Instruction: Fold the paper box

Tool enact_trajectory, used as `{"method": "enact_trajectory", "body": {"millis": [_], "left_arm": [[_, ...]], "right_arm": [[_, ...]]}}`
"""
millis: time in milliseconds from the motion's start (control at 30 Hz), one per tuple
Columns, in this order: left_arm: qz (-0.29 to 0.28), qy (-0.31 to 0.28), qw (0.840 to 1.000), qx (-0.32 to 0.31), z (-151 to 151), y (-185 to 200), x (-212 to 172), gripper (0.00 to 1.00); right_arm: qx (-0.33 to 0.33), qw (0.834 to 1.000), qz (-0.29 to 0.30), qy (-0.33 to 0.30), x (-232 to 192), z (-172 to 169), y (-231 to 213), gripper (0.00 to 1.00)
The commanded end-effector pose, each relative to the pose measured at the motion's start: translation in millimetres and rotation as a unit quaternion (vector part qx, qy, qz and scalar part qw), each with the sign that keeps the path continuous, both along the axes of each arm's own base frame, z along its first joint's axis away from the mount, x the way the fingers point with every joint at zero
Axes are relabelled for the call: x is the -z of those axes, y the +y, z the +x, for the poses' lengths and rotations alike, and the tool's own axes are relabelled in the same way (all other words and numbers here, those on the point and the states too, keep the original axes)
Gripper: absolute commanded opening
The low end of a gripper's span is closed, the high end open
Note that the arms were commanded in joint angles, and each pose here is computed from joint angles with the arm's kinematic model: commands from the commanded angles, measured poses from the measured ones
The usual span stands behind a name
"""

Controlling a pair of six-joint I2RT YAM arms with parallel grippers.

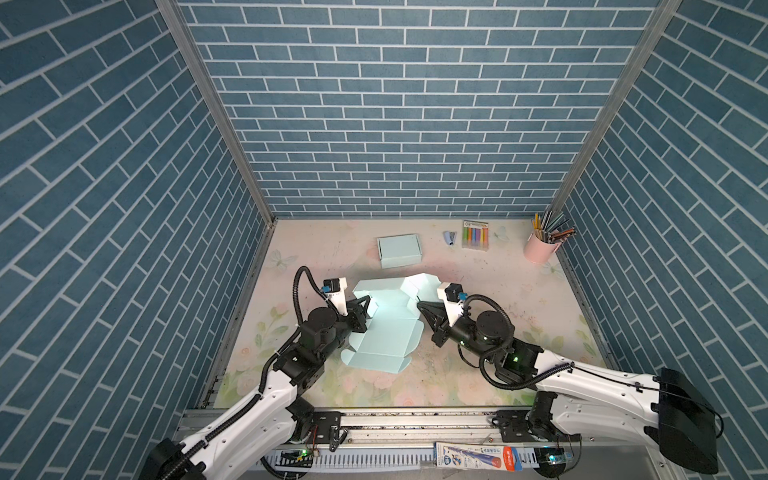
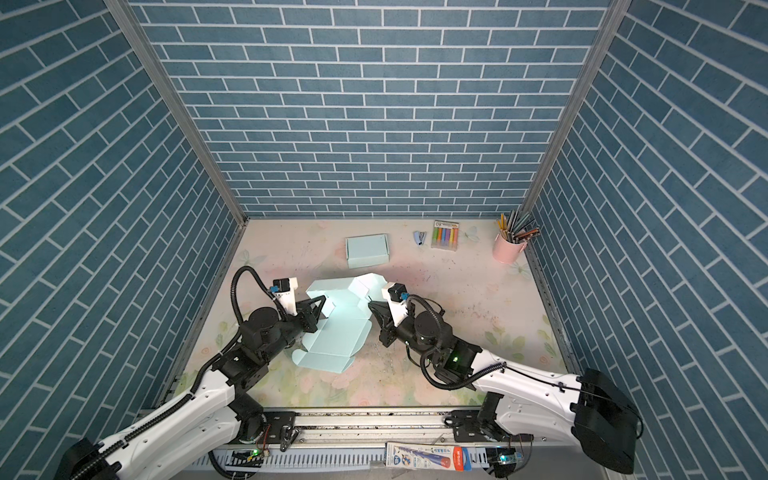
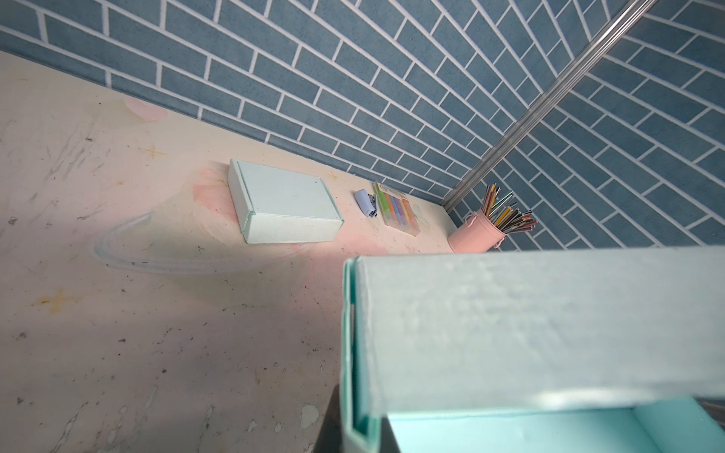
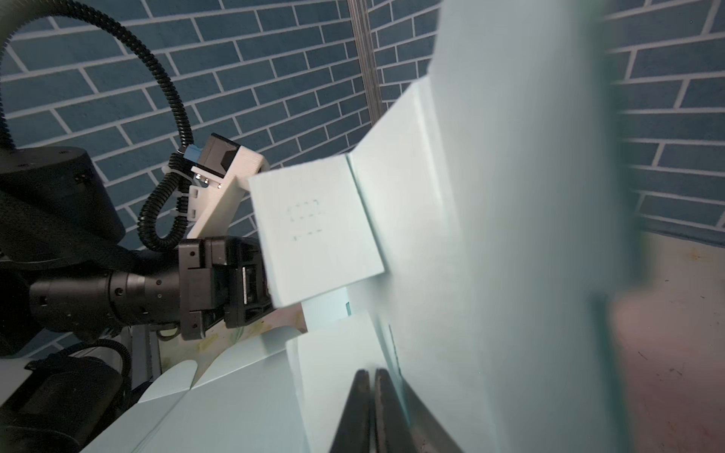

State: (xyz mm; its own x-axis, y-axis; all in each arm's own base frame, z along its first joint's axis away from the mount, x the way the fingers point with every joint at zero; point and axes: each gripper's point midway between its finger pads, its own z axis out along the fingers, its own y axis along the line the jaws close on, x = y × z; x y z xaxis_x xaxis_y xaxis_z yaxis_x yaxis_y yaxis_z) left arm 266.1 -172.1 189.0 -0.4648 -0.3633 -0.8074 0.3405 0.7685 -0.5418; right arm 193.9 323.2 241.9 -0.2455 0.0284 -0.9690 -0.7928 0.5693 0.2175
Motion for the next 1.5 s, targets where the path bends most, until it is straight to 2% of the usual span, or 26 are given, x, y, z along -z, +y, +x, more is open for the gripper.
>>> {"method": "enact_trajectory", "body": {"millis": [0,100,200,300,400,567,667,800,933,1100,1333,1467], "left_arm": [[-0.012,-0.011,1.0,0.008,-1,-3,-4,0.0],[0.0,-0.001,1.0,-0.01,2,4,3,0.0],[0.005,0.008,1.0,-0.026,4,15,12,0.0],[0.002,0.011,1.0,-0.028,5,24,16,0.0],[0.011,0.008,1.0,-0.022,4,29,18,0.0],[0.019,0.008,1.0,-0.022,1,37,21,0.0],[0.015,-0.002,1.0,0.003,0,30,16,0.0],[0.007,-0.012,0.998,0.069,-5,9,11,0.0],[-0.004,-0.006,0.995,0.101,-8,-3,15,0.0],[-0.02,-0.014,0.992,0.126,-12,-12,9,0.0],[-0.01,-0.007,0.992,0.124,-12,-13,15,0.0],[0.001,0.007,0.992,0.123,-10,-14,23,0.0]], "right_arm": [[0.004,1.0,-0.017,0.017,2,1,-1,0.08],[-0.021,0.999,-0.038,0.01,2,-10,-7,0.14],[-0.051,0.997,-0.064,0.002,-7,-25,-16,0.26],[-0.052,0.996,-0.071,-0.002,-20,-30,-32,0.39],[-0.044,0.997,-0.056,0.001,-31,-26,-52,0.43],[-0.05,0.999,0.012,0.007,-44,-18,-79,0.5],[-0.068,0.997,0.018,0.037,-32,-10,-81,0.52],[-0.112,0.993,0.006,0.041,-18,-10,-67,0.66],[-0.148,0.989,-0.001,0.029,-20,-14,-57,0.75],[-0.17,0.985,-0.006,0.022,-21,-15,-50,0.76],[-0.209,0.978,0.006,0.009,-24,-24,-36,0.72],[-0.235,0.972,-0.015,0.003,-20,-37,-19,0.72]]}}
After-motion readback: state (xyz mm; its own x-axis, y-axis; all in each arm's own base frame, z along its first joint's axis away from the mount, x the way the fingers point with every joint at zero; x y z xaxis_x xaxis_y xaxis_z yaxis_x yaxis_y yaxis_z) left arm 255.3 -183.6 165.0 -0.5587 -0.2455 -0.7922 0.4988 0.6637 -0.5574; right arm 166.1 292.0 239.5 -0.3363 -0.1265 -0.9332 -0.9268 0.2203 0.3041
